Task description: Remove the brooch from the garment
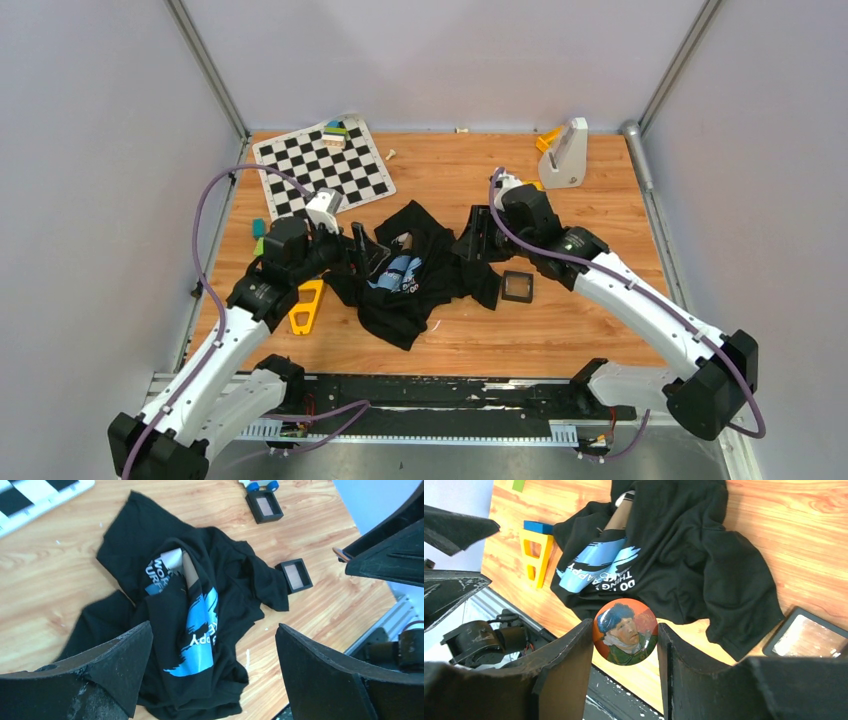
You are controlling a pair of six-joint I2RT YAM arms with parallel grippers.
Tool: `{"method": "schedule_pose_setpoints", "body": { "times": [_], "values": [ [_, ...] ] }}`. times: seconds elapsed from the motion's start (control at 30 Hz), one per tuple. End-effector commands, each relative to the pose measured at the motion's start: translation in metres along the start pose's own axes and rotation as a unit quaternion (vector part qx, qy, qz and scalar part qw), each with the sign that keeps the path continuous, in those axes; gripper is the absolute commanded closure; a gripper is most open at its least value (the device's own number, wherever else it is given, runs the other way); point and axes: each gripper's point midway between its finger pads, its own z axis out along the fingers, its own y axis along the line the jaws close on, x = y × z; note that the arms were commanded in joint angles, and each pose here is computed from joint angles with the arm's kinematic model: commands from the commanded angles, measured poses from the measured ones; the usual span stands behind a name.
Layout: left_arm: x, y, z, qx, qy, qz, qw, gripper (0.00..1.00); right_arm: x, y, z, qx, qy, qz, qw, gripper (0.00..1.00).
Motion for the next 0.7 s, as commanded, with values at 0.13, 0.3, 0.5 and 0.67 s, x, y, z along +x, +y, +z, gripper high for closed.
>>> {"method": "schedule_pose_setpoints", "body": {
  "times": [0.13, 0.3, 0.5, 0.67],
  "values": [
    [0.03, 0.0, 0.018, 0.013, 0.029, -0.091, 0.995, 0.06, -0.014, -0.012, -0.008, 0.02, -0.062, 0.014, 0.998, 0.7],
    [0.052, -0.003, 0.016, 0.022, 0.065, -0.082, 0.994, 0.1, -0.023, -0.015, -0.015, 0.029, -0.089, 0.017, 0.995, 0.7],
    [0.072, -0.017, 0.027, 0.035, 0.1, -0.061, 0.993, 0.15, -0.025, -0.025, -0.018, 0.047, -0.108, 0.026, 0.993, 0.7],
    [0.09, -0.027, 0.047, 0.049, 0.136, -0.055, 0.988, 0.2, -0.019, -0.045, -0.027, 0.079, -0.118, 0.047, 0.989, 0.71]
  ]
}}
